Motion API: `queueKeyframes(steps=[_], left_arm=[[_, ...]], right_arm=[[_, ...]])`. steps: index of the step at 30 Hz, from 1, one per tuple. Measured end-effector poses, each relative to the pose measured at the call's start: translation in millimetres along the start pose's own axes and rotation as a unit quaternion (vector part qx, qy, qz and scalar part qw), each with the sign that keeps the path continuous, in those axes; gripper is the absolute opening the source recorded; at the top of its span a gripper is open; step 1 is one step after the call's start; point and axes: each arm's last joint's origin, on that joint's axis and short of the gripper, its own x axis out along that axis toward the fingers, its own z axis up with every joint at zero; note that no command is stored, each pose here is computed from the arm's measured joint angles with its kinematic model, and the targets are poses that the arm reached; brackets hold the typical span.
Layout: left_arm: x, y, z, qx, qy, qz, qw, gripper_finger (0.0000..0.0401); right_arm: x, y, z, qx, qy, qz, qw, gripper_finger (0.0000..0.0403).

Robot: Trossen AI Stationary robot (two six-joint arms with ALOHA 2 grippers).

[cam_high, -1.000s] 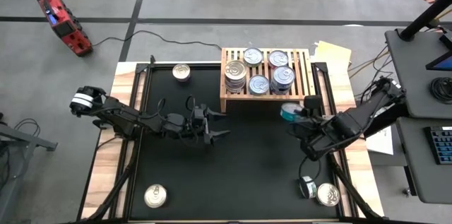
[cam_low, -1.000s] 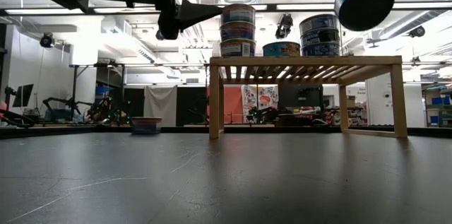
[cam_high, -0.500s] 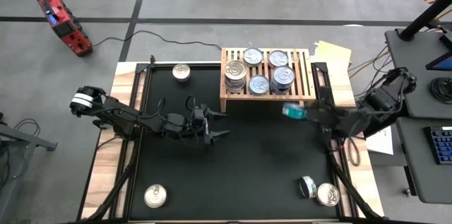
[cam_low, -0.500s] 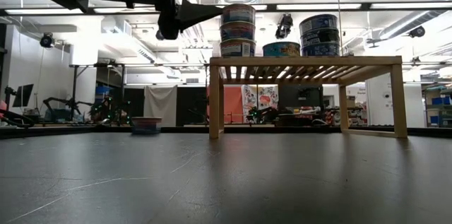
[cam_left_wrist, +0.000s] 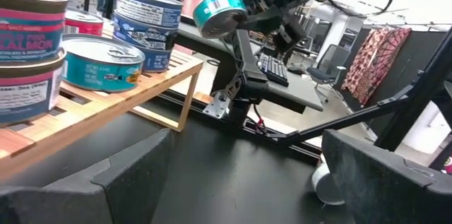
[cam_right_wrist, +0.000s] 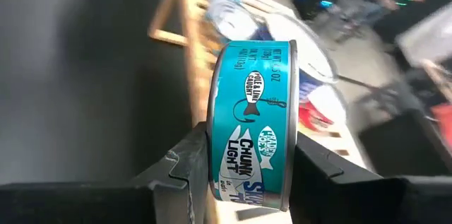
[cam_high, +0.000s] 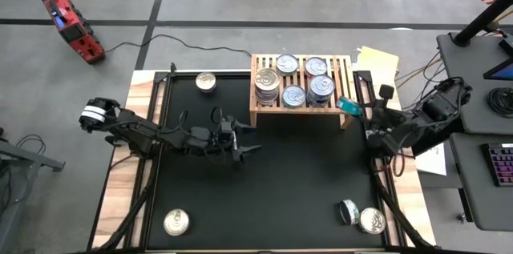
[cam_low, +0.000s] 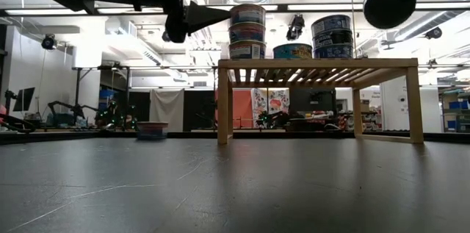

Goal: Stack canned seafood by type on shelf
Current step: Put the green blue tuna can on the shelf

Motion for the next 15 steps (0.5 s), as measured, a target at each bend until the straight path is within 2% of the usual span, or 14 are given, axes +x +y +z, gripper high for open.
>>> queueKeyframes(steps=[8,15], left_arm=[[1.0,2.9,1.4,-0.001,-0.004,0.005,1.0,0.0347],[1.1,3.0,1.4,-0.001,-0.004,0.005,1.0,0.0347]], right_arm=[[9.8,10.0,-10.4,-0.02,0.047,-0.025,0.998,0.0125],[16.5,16.0,-17.4,-0.022,0.055,-0.05,0.997,0.0125]])
